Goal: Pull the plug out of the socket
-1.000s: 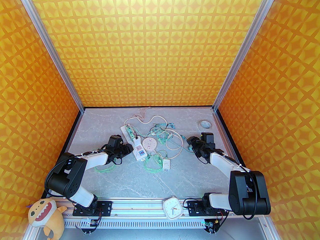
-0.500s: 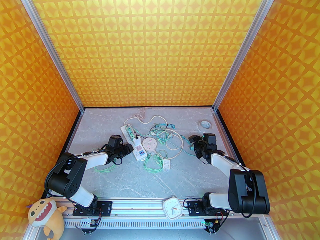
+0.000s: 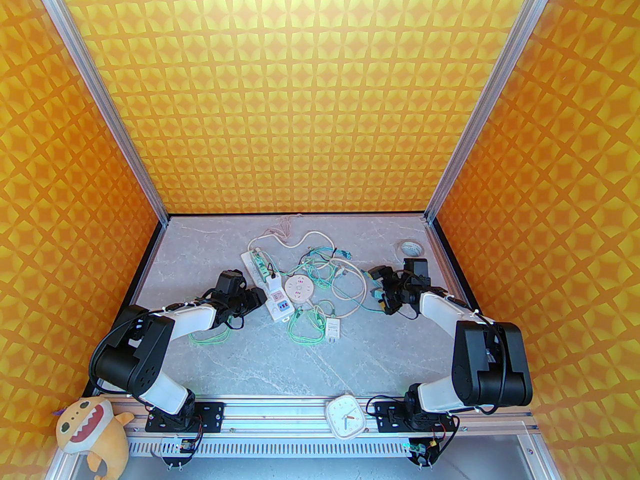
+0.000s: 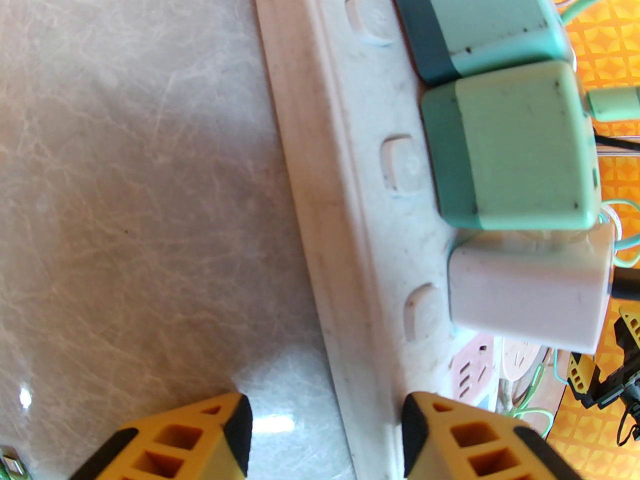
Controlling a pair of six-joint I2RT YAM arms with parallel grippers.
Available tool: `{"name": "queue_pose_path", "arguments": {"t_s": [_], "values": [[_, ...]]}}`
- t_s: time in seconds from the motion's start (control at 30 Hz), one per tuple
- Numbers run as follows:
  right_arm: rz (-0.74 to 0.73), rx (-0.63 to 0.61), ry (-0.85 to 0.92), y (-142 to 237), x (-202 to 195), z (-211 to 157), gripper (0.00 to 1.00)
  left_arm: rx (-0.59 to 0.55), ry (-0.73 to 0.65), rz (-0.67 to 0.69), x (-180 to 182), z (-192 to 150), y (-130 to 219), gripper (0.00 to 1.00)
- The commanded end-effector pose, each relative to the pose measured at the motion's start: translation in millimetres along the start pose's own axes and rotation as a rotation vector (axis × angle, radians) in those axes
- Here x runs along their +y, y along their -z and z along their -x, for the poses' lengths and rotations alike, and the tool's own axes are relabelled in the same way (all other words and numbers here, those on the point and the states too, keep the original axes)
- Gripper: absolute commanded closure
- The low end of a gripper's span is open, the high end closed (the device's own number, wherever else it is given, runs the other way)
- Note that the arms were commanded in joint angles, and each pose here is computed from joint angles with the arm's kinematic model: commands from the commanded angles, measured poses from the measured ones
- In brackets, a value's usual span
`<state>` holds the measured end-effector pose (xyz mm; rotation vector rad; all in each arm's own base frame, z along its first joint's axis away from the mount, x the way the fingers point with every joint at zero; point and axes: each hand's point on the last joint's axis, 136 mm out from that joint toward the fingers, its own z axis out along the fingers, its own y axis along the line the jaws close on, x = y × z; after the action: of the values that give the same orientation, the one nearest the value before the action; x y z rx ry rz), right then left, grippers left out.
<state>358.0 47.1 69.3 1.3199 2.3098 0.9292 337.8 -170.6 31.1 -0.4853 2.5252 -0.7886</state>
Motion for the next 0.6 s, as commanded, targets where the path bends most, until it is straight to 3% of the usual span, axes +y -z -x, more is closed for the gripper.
{"name": "queue_pose_path", "arguments": {"t_s": [0.0, 0.33, 0.57], "values": [[0.037, 0.034, 0.034, 7.4, 17.2, -2.9, 0.06, 0.077, 0.003, 0.147, 38.2, -25.1, -3.7, 0.46], [0.206, -0.005, 0.384, 35.8, 72.3, -4.7, 0.1, 0.069, -0.005, 0.137, 35.1, -22.7, -2.4, 0.47], [0.262, 0.032, 0.712, 34.5, 108.5, -58.4, 0.17, 0.049, -0.023, 0.115, 28.4, -18.6, 4.2, 0.46]]}}
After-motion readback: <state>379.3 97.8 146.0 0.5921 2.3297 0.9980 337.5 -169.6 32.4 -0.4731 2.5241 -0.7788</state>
